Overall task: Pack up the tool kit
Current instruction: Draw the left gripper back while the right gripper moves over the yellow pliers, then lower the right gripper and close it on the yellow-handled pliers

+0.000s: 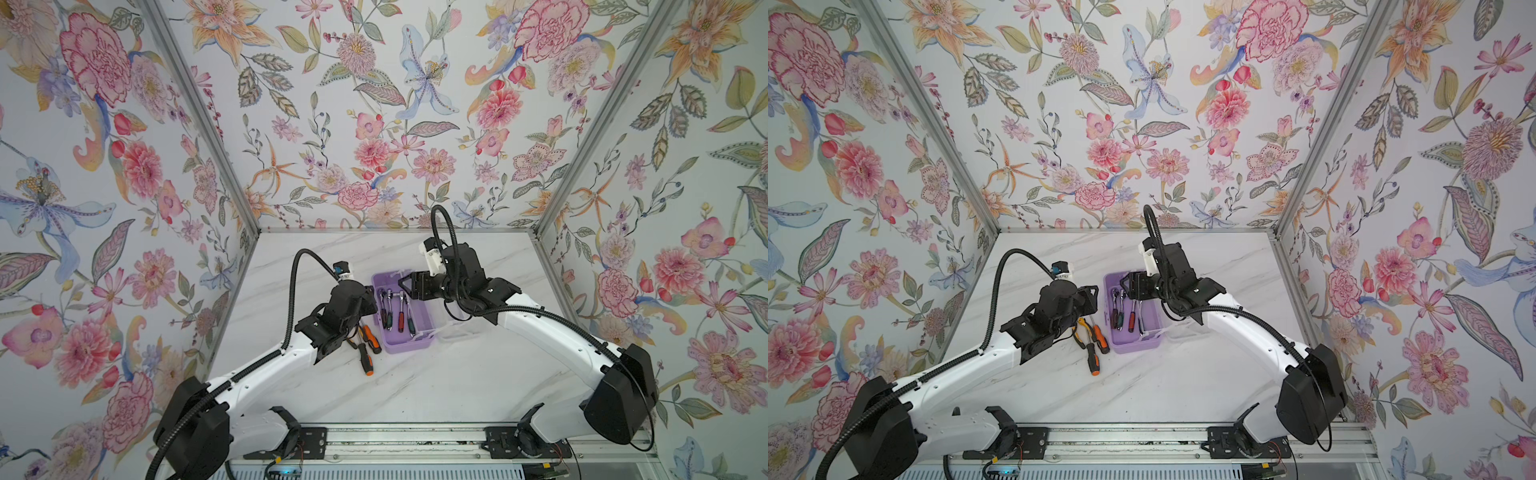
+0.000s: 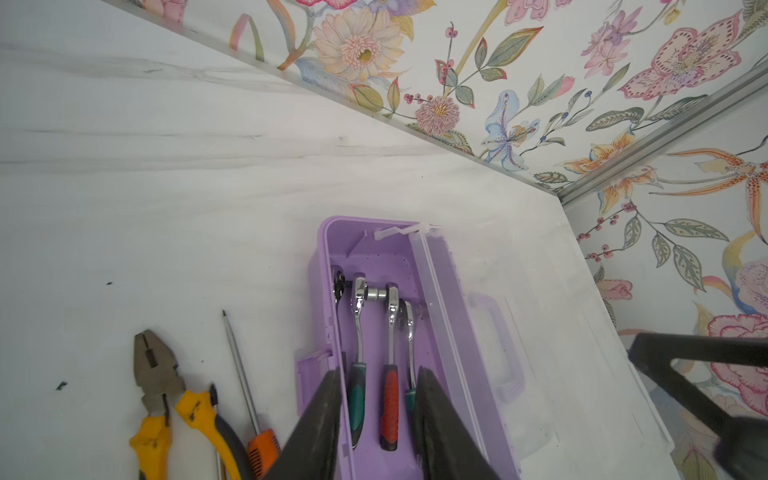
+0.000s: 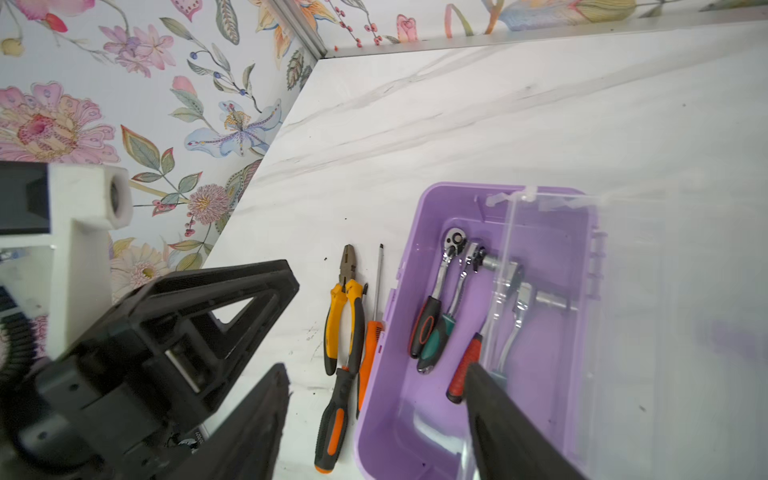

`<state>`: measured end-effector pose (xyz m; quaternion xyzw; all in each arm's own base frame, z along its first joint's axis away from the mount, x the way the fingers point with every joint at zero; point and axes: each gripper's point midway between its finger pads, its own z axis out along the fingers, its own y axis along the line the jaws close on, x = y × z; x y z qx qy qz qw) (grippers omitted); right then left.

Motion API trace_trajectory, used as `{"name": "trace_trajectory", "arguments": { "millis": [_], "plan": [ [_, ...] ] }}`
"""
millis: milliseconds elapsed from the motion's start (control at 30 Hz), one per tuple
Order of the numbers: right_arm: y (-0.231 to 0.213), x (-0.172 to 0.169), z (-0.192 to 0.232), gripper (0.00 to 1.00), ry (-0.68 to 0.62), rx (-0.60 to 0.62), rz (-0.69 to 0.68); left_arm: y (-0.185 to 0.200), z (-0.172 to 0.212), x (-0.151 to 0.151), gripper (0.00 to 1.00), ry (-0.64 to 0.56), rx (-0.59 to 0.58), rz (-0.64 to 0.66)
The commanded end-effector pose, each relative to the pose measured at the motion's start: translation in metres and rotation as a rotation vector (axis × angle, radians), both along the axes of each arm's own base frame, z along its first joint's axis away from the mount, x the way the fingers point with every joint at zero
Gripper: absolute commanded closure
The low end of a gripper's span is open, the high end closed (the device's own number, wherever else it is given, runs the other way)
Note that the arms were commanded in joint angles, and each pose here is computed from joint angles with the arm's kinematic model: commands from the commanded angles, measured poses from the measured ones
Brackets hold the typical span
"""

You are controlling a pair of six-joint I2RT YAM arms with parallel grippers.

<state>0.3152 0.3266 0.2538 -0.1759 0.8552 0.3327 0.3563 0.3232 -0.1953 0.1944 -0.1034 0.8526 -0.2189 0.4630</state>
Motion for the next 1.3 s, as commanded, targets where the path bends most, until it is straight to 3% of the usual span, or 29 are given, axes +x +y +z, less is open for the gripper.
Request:
{"name": "trace_trajectory", "arguments": {
  "millis": [0,133,233,433,567,833,1033,1100,1267],
  "plan": [
    [0.018,-0.01,-0.013,0.32,-0.036,-0.13,0.066,0.042,-0.042,-0.026,0.66,0.109,0.084,0.123],
    [0.052,-0.022,-0.022,0.36,-0.04,-0.187,0.184,0.08,-0.065,-0.057,0.66,0.152,0.076,0.227],
    [0.074,-0.027,-0.044,0.5,0.0,-0.253,0.265,0.096,-0.073,-0.071,0.67,0.134,0.001,0.265],
    [0.115,-0.034,-0.091,0.51,0.032,-0.39,0.376,0.109,-0.09,-0.086,0.68,0.125,-0.126,0.299],
    [0.134,-0.033,-0.117,0.55,0.038,-0.458,0.406,0.114,-0.093,-0.089,0.69,0.123,-0.17,0.313],
    [0.144,-0.022,-0.163,0.54,0.027,-0.629,0.409,0.123,-0.101,-0.086,0.7,0.121,-0.231,0.326],
    [0.145,-0.015,-0.185,0.55,0.027,-0.68,0.4,0.119,-0.103,-0.081,0.7,0.129,-0.227,0.311],
    [0.147,-0.015,-0.189,0.65,0.038,-0.676,0.41,0.118,-0.104,-0.079,0.7,0.135,-0.224,0.304],
    [0.149,-0.013,-0.198,0.68,0.055,-0.679,0.417,0.116,-0.105,-0.077,0.7,0.132,-0.226,0.299]
  ]
}}
